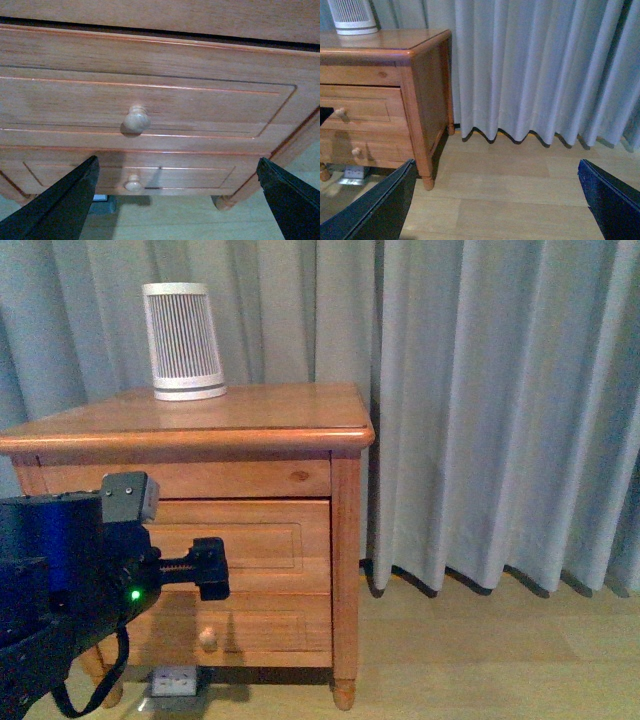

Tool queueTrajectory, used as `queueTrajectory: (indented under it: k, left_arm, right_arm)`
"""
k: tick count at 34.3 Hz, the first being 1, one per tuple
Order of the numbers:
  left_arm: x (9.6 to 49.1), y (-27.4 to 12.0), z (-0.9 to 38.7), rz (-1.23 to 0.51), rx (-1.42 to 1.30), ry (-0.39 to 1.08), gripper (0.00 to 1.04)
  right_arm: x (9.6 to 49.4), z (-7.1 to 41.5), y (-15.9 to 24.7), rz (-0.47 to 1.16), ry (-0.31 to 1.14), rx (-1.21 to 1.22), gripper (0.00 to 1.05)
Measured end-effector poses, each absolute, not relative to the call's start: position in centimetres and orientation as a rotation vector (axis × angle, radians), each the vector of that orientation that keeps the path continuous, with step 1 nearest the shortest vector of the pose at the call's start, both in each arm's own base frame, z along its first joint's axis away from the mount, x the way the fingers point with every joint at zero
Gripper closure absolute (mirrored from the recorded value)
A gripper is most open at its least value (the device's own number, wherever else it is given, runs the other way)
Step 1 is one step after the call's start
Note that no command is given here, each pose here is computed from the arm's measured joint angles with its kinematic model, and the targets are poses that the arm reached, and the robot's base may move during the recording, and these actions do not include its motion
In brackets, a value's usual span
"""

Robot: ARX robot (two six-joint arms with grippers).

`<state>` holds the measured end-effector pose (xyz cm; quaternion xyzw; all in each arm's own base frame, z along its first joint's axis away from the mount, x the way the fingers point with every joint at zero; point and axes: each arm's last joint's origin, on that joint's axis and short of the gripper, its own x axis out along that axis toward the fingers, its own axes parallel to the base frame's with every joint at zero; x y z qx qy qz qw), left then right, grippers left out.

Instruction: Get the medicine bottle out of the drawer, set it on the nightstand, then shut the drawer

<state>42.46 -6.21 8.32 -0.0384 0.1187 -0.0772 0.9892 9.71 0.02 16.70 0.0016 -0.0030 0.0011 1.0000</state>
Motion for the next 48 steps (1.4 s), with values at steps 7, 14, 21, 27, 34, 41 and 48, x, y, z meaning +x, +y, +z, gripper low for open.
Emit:
queueTrajectory:
  k: [7, 14, 21, 27, 34, 41, 48]
  left_arm:
    - [45.0, -5.6, 6.5, -0.146, -0.062, 0.225, 0.07]
    - [46.5, -5.5, 4.9, -0.161, -0.032, 0.197, 0.07]
    - [47.9, -5.7, 3.8, -0.187, -0.014, 0.177, 0.07]
    - [48.8, -5.7, 3.4, -0.190, -0.001, 0.169, 0.07]
    - [49.9, -5.4, 2.9, -0.187, 0.017, 0.163, 0.07]
    - [50.4, -5.1, 2.4, -0.181, 0.026, 0.163, 0.11]
    - [50.8, -5.0, 2.5, -0.174, 0.028, 0.152, 0.38]
  right_arm:
    - [9.7, 16.7, 0.0, 0.002, -0.006, 0.003, 0.07]
    - [9.7, 16.7, 0.0, 0.002, -0.006, 0.003, 0.07]
    - [9.7, 16.7, 0.0, 0.002, -0.006, 0.003, 0.07]
    - [9.7, 16.7, 0.0, 0.002, -0.006, 0.003, 0.07]
    - [9.7, 16.7, 0.0, 0.002, -0.006, 0.003, 0.07]
    - [9.7, 16.7, 0.0, 0.002, -0.006, 0.003, 0.07]
    - [9.7, 16.7, 0.0, 0.002, -0.006, 0.003, 0.07]
